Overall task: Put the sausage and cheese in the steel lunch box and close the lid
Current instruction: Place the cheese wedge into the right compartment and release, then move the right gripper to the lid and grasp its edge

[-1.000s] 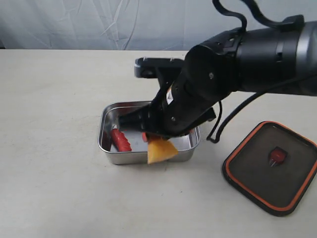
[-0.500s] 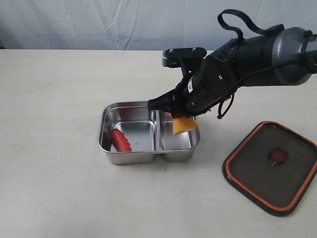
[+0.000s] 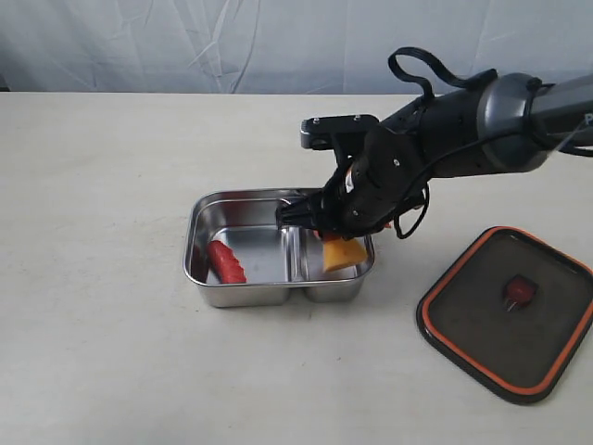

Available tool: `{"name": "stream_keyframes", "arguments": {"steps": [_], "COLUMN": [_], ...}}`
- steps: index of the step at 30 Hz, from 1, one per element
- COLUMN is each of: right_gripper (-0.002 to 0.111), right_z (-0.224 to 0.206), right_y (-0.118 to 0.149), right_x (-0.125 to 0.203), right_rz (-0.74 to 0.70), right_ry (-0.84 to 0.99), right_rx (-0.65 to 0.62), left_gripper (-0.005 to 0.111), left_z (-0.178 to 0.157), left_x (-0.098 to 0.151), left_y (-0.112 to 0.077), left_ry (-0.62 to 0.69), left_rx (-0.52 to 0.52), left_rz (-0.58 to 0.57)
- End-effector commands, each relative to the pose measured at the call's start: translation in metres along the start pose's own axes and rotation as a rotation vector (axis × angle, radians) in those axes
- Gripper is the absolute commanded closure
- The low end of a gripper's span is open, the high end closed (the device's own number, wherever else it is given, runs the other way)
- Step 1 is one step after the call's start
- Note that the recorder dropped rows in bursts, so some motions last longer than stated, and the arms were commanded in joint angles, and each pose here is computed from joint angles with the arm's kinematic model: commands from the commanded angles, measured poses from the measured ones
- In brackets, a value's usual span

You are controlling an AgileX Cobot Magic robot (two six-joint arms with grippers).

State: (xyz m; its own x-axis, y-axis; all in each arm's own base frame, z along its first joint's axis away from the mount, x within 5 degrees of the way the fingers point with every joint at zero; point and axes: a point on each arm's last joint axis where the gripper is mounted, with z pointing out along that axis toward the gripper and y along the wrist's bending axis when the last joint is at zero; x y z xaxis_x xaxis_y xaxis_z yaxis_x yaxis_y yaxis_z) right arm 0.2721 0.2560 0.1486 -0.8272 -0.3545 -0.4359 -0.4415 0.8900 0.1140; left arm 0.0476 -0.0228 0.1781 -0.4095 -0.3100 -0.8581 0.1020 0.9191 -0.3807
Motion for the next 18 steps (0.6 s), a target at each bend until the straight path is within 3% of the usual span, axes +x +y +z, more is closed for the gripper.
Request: {"name": "stream_keyframes", "arguments": {"steps": [1, 4, 8, 10, 18], "right_gripper": [0.109, 0.097, 0.063, 0.051, 0.051], "right_z": [0.003, 0.003, 0.002, -0.005, -0.061], "right_y": [-0.002, -0.002, -0.002, -0.002, -0.010], "right_x": [0.000, 0.000, -0.001, -0.001, 0.007], "right_rz": [-0.004, -0.004, -0.004, 0.007, -0.016], "right_ry": [0.003, 0.003, 0.001, 0.009, 0.125], "right_rx": [0.004, 0.004, 0.003, 0.003, 0.083], "left_gripper": [0.107, 0.107, 0.107, 0.107, 0.107], "left_z": [0.000, 0.000, 0.000, 0.000, 0.000], "left_x": [-0.001, -0.001, -0.001, -0.001, -0.001], "left_y": [0.000, 0.000, 0.000, 0.000, 0.000], "left_ry": [-0.010, -0.010, -0.010, -0.010, -0.010], "left_rx": [-0.003, -0.003, -0.003, -0.003, -0.003], "left_rz": [0.008, 0.008, 0.008, 0.008, 0.008]}}
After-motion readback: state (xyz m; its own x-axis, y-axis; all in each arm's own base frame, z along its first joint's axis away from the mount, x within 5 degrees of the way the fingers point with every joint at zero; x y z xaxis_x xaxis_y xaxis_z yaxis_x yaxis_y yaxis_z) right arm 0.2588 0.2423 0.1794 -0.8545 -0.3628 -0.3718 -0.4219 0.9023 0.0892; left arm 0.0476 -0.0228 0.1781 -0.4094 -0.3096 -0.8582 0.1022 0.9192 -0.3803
